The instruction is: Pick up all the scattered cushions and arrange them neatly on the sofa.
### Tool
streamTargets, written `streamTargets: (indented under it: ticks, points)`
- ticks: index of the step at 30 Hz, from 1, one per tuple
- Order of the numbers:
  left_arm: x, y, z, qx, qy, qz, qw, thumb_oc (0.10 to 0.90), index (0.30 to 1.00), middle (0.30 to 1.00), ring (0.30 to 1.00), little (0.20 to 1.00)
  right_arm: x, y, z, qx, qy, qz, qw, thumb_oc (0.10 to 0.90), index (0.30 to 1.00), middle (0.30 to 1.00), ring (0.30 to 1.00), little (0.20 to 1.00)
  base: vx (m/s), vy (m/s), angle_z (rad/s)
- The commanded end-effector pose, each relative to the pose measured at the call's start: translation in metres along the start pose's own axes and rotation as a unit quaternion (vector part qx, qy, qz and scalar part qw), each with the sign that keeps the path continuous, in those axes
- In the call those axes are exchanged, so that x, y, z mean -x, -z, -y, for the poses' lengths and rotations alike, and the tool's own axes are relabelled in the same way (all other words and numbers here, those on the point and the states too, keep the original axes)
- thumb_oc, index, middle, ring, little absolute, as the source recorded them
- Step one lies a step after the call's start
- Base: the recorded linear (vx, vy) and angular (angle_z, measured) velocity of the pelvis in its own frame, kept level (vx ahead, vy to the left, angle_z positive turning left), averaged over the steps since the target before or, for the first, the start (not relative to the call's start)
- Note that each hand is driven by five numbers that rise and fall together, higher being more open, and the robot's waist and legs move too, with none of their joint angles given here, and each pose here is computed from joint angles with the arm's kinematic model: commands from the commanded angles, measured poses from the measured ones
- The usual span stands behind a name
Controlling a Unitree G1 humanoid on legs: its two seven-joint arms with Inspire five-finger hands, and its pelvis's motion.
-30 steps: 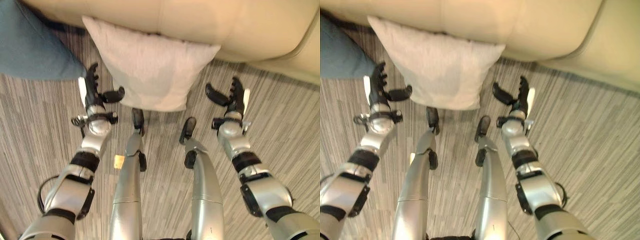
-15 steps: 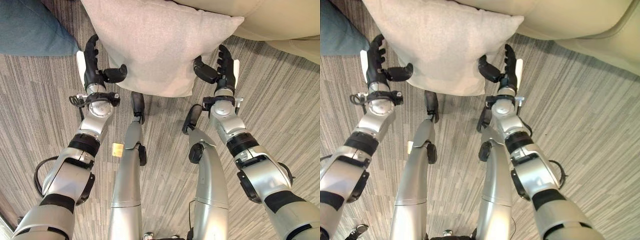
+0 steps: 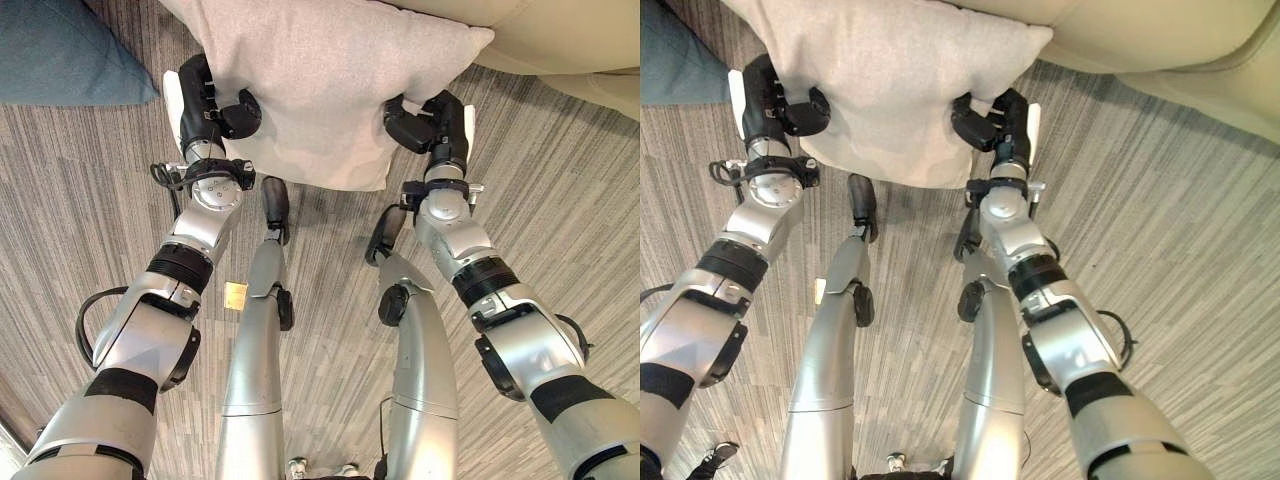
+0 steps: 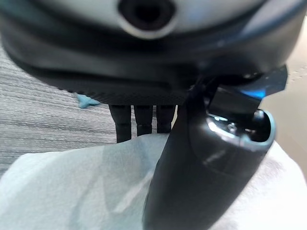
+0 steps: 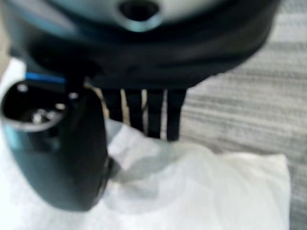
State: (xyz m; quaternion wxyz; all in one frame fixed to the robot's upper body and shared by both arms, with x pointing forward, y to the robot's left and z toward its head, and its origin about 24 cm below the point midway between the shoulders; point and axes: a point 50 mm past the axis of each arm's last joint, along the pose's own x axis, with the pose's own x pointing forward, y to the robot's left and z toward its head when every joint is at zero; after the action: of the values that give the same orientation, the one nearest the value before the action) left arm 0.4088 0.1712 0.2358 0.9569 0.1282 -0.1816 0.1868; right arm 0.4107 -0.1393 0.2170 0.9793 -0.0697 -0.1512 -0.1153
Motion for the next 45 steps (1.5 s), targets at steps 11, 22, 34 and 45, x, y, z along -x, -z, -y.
streamTargets:
  ticks: [11, 22, 34, 45]
  points:
    - [0.064, -0.032, 0.040, 0.093, 0.118, 0.154, 0.977, 0.400, 0.300, 0.300, 0.300, 0.300, 0.041, -0.011, -0.003, -0.046, -0.056, 0.134, 0.988, 0.400, 0.300, 0.300, 0.300, 0.300, -0.02, -0.056, 0.00]
    - [0.132, 0.038, 0.034, 0.129, 0.184, 0.055, 0.973, 0.400, 0.300, 0.300, 0.300, 0.300, 0.103, 0.051, 0.025, -0.022, -0.066, 0.079, 0.994, 0.400, 0.300, 0.300, 0.300, 0.300, -0.04, -0.116, 0.00]
    - [0.181, 0.076, 0.021, 0.142, 0.221, -0.026, 0.965, 0.400, 0.300, 0.300, 0.300, 0.300, 0.152, 0.074, 0.074, 0.068, -0.039, 0.066, 0.995, 0.400, 0.300, 0.300, 0.300, 0.300, 0.06, -0.135, -0.10]
    - [0.196, 0.090, 0.020, 0.128, 0.227, -0.061, 0.964, 0.400, 0.300, 0.300, 0.300, 0.300, 0.174, 0.090, 0.093, 0.086, -0.023, 0.019, 0.996, 0.400, 0.300, 0.300, 0.300, 0.300, 0.12, -0.047, -0.28]
